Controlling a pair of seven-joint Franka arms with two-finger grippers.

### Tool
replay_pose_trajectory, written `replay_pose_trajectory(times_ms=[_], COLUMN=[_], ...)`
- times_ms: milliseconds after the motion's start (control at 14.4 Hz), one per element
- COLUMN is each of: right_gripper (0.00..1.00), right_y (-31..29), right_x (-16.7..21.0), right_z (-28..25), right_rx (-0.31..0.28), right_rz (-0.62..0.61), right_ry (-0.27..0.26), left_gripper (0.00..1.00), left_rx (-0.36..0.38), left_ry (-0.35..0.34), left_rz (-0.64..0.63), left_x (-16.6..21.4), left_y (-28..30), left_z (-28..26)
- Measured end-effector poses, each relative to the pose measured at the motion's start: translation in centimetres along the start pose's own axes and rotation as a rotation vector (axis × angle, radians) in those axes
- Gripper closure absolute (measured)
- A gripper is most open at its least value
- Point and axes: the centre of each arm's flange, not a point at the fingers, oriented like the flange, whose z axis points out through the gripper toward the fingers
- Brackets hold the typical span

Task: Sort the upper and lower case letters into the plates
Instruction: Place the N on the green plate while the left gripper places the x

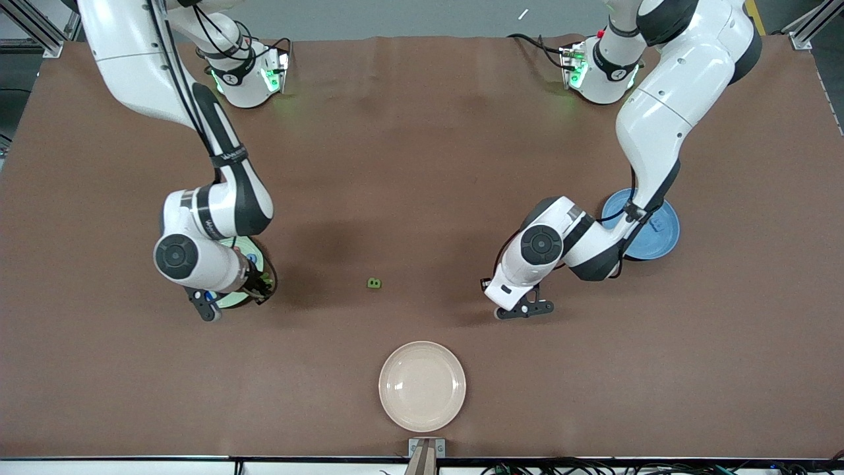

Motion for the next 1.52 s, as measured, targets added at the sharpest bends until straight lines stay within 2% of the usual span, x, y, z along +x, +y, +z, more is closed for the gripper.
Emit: replay_pose_trajectory(times_ms=[277,554,762,970,1109,1455,1524], right_gripper=[0.67,0.67,0.67,0.67,0.67,0.67,0.62], right_y=[3.2,5.6,6.9,6.8,6.7,6.6,6.6], right_x=[1.7,3.3,4.4,4.5,4.5,4.4,4.4], right_z=[1.0,3.8,4.7,4.6,4.6,4.9,4.9], right_rx=[-0.006,0.030,0.039,0.051,0.058,0.059,0.058], right_rz=[-0.030,-0.058,-0.063,-0.067,-0.069,-0.071,-0.071], right_ry=[-0.012,0.023,0.034,0.046,0.054,0.054,0.053], left_gripper=[0.68,0.68,0.68,0.68,0.68,0.68,0.68], left_rx=[-0.003,-0.006,0.020,0.082,0.092,0.077,0.078], left_ry=[-0.006,-0.073,-0.110,-0.139,-0.164,-0.146,-0.139], left_rz=[0.008,0.088,0.172,0.236,0.264,0.313,0.329], left_x=[1.9,1.6,-0.6,-3.7,-5.7,-9.2,-9.7], left_y=[-4.7,-12.7,-19.9,-26.1,-29.4,-32.4,-32.6], left_z=[-2.3,-7.0,-8.9,-8.6,-7.9,-4.8,-4.3])
